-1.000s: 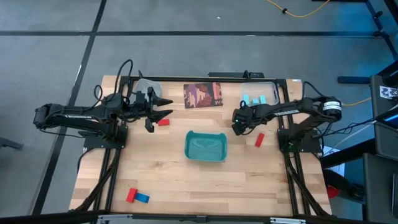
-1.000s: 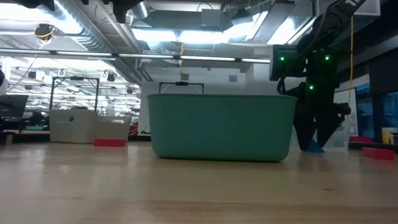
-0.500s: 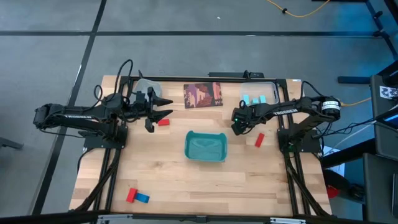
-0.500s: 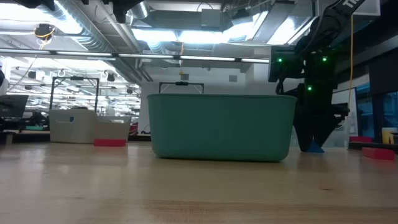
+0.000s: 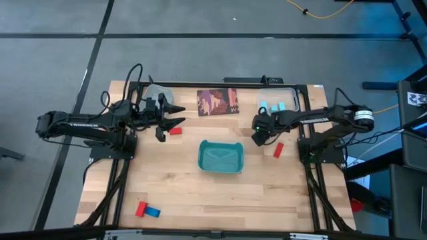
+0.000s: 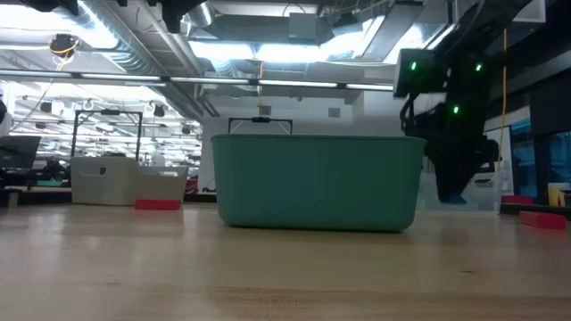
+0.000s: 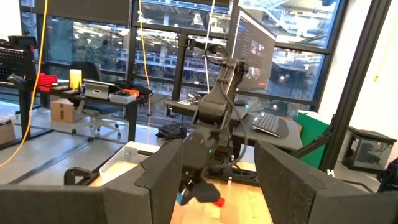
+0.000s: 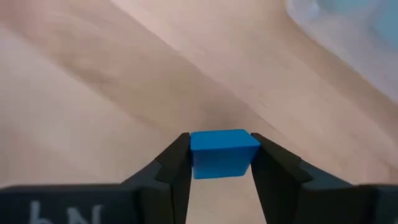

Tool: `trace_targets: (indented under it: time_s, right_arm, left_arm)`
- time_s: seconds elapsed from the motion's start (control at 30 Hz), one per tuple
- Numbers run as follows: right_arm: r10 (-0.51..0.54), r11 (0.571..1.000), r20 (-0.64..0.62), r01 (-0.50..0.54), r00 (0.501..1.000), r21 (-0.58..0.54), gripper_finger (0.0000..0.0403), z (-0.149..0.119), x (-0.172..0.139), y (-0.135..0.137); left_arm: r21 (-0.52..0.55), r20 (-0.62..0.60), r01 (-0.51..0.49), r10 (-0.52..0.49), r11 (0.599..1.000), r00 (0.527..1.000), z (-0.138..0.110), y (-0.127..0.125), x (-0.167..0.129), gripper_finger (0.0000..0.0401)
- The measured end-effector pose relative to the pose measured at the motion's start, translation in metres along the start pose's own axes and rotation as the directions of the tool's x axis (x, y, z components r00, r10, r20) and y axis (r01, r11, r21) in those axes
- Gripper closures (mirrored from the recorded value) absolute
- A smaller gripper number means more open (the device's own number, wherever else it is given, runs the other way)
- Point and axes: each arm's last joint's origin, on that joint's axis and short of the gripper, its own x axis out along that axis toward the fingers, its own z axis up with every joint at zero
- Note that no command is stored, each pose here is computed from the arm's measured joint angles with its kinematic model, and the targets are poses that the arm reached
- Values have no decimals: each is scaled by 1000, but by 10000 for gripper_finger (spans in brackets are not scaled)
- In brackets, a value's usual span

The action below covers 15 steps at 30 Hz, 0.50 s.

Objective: Sort & place blocks by color
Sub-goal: Put the top triangular blue block into the white bin

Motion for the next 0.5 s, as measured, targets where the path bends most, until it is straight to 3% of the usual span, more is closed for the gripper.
trace_targets:
  time_s: [0.17,0.27,0.37,0.5]
  right_arm:
    - [151,986,142,-139,978,-91,265,-4,-28,7]
    - [351,934,249,-320,903,-156,259,-9,-39,14]
    - [511,854,357,-507,782,-114,262,-15,-41,18]
    - [644,679,537,-730,544,-75,264,-17,-45,23]
  left_arm:
    - [0,0,0,0,1000,1000,0,0,0,209]
    - [0,0,0,0,1000,1000,0,0,0,209]
    - [0,1,0,0,1000,1000,0,0,0,209]
    - [0,0,-1,1,1000,1000,0,0,0,209]
